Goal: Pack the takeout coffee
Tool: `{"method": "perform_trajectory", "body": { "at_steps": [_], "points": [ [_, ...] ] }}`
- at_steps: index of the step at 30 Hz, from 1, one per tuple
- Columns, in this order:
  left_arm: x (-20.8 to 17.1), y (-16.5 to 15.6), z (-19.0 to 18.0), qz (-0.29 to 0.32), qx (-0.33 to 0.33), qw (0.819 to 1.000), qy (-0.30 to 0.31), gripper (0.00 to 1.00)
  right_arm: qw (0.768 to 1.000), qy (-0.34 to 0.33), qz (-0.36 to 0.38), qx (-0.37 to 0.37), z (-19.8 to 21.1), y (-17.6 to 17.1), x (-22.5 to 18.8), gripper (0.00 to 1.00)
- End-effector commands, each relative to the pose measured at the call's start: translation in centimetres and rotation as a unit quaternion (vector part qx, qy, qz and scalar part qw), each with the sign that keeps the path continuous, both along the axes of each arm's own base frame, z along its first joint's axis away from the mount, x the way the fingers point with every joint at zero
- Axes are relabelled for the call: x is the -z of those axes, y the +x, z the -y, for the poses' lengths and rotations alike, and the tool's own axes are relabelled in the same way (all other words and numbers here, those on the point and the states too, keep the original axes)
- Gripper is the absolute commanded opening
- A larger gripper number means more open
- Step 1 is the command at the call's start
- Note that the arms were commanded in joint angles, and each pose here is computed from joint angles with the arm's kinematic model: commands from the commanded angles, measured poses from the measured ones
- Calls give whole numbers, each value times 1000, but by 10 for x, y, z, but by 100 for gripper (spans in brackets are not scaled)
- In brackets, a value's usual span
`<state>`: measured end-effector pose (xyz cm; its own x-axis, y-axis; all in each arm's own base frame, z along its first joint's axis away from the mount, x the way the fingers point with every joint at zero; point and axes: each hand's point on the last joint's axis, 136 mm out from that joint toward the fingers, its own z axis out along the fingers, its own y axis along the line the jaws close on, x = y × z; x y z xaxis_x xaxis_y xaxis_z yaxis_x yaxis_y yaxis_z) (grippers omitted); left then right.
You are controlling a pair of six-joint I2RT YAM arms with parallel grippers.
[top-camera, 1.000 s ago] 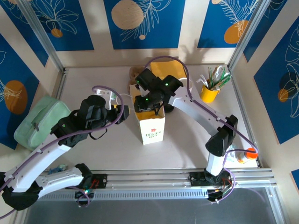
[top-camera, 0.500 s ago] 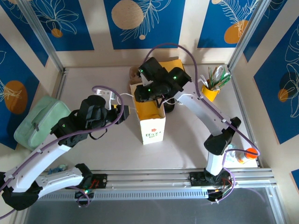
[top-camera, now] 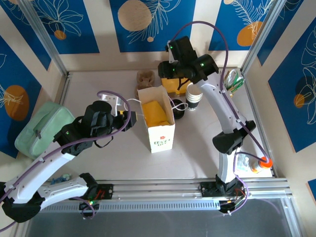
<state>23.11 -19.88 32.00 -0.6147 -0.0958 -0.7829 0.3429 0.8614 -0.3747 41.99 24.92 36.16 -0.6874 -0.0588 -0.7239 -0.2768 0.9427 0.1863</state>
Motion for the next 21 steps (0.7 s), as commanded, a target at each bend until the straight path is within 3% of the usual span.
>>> {"method": "perform_trajectory", "body": {
  "at_steps": [1,6,10,15,21],
  "points": [
    [-11,-1,-6,16,-8,1000,2,63,999,-21,23,28,15,38,10,47],
    [-10,-1,-7,17,-8,1000,7,65,998,-48,9,33,28,82,44,53],
    [-8,-1,-7,15,-7,1000,10,65,997,-75,3,28,32,111,76,67],
    [-8,-1,-7,14,-7,1000,10,64,996,-81,-7,31,38,143,115,76],
    [-6,-2,-7,7,-7,1000,8,64,994,-103,-9,44,48,168,151,78]
  ]
}}
